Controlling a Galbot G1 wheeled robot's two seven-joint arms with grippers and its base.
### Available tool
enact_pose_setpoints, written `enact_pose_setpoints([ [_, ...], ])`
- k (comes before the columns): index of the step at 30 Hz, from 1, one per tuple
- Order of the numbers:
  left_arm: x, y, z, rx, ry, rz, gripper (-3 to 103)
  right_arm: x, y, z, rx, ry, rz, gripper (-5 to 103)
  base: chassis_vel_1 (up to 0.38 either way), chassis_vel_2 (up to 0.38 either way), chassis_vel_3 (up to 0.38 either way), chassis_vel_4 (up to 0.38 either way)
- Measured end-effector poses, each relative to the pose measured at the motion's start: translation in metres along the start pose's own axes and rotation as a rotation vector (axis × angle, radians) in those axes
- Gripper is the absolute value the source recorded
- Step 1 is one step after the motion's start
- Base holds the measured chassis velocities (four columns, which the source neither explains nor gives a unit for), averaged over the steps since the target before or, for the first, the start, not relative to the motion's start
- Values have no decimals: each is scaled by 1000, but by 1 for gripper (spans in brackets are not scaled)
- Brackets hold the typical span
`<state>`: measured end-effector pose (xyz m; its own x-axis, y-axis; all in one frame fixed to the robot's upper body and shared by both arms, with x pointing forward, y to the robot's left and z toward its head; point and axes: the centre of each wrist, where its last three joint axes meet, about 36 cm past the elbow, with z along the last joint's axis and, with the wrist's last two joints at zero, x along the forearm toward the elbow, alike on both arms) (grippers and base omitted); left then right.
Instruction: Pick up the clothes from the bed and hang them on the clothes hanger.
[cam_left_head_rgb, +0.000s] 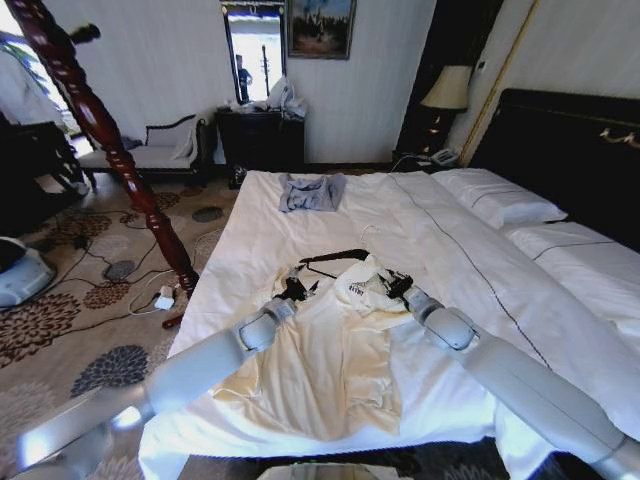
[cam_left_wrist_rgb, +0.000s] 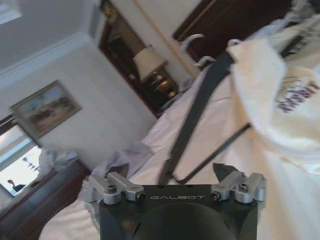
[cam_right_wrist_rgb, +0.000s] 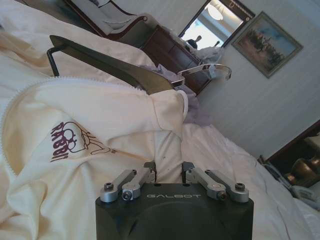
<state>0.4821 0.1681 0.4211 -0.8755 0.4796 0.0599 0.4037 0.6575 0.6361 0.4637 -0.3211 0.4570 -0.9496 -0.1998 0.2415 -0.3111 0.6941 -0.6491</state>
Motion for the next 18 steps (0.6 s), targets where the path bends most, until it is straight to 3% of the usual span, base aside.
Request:
enact_pose_setpoints([
  [6, 40, 28, 2, 74, 43, -80, 100, 2, -1, 0, 40, -56, 37, 20, 0, 0, 0, 0],
  [9, 64, 48, 11, 195, 136, -127, 100, 4, -3, 2, 73, -114, 60, 20, 0, 0, 0, 0],
  [11, 66, 51, 12, 223, 153, -138, 100, 4, -4, 2, 79, -123, 64, 20, 0, 0, 0, 0],
  [14, 68, 68, 19, 436, 271, -181, 100, 5, -3, 3, 99, -167, 72, 20, 0, 0, 0, 0],
  [15, 68, 68, 19, 436, 271, -181, 100, 5, -3, 3, 99, -167, 72, 20, 0, 0, 0, 0],
  [17, 62, 73, 23, 535, 319, -182, 100, 5, -2, 3, 101, -182, 73, 20, 0, 0, 0, 0],
  [18, 54, 76, 27, 621, 358, -178, 100, 5, -1, 3, 103, -192, 73, 20, 0, 0, 0, 0],
])
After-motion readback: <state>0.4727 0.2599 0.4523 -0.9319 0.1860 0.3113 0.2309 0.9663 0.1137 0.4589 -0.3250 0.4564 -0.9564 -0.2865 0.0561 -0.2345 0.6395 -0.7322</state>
